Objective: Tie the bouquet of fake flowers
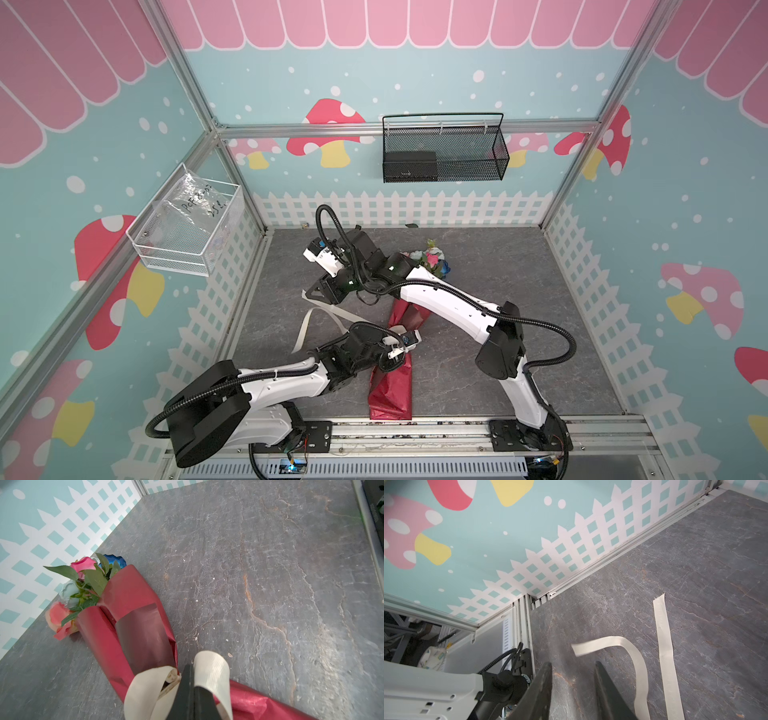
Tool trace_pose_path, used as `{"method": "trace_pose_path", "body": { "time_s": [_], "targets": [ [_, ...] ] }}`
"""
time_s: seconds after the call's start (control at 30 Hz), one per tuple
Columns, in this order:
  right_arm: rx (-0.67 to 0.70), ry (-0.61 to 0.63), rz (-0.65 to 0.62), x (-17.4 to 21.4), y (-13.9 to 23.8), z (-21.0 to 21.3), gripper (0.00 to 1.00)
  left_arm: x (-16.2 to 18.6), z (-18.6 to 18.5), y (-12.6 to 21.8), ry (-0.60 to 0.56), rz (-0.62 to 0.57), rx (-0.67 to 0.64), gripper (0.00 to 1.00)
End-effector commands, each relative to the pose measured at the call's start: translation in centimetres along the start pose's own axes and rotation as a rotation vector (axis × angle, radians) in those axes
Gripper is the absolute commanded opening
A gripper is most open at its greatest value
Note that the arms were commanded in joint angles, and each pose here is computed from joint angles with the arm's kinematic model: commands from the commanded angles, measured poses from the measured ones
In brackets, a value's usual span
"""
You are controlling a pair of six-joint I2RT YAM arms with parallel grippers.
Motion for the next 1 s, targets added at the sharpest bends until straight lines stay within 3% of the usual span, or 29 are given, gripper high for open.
{"method": "trace_pose_path", "body": {
  "time_s": [0.0, 0.17, 0.3, 0.53, 0.7, 0.97],
  "targets": [
    [0.055, 0.015, -0.016, 0.0, 1.8, 0.6, 0.39, -0.5, 0.5, 0.3, 0.018, -0.021, -0.039, 0.0],
    [0.318, 0.019, -0.18, -2.9, 7.4, -1.3, 0.39, -0.4, 1.0, 0.0, 0.081, -0.019, -0.057, 0.0],
    [0.54, -0.03, -0.367, -3.8, 15.3, -3.1, 0.41, -0.5, 2.3, 0.3, 0.141, -0.037, -0.096, 0.0],
    [0.731, -0.155, -0.581, 1.0, 24.8, -6.3, 0.43, 0.1, 5.1, 1.3, 0.254, -0.052, -0.156, 0.0],
    [0.689, -0.082, -0.582, 5.5, 24.6, -5.9, 0.39, 1.2, 7.3, 1.1, 0.379, -0.015, -0.183, 0.0],
    [0.566, 0.214, -0.442, 13.0, 17.4, -2.6, 0.34, 3.1, 10.6, -0.2, 0.583, 0.043, -0.201, 0.0]
  ]
}}
Point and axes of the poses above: each gripper's point midway between its finger pads, its own y axis back along the fingers, its own z axis along the line the jaws close on, x = y × z, the point moved 4 cm from there along y, back along the fingers, and after that the axes turned 11 degrees about -y, right-handed, at the moved point
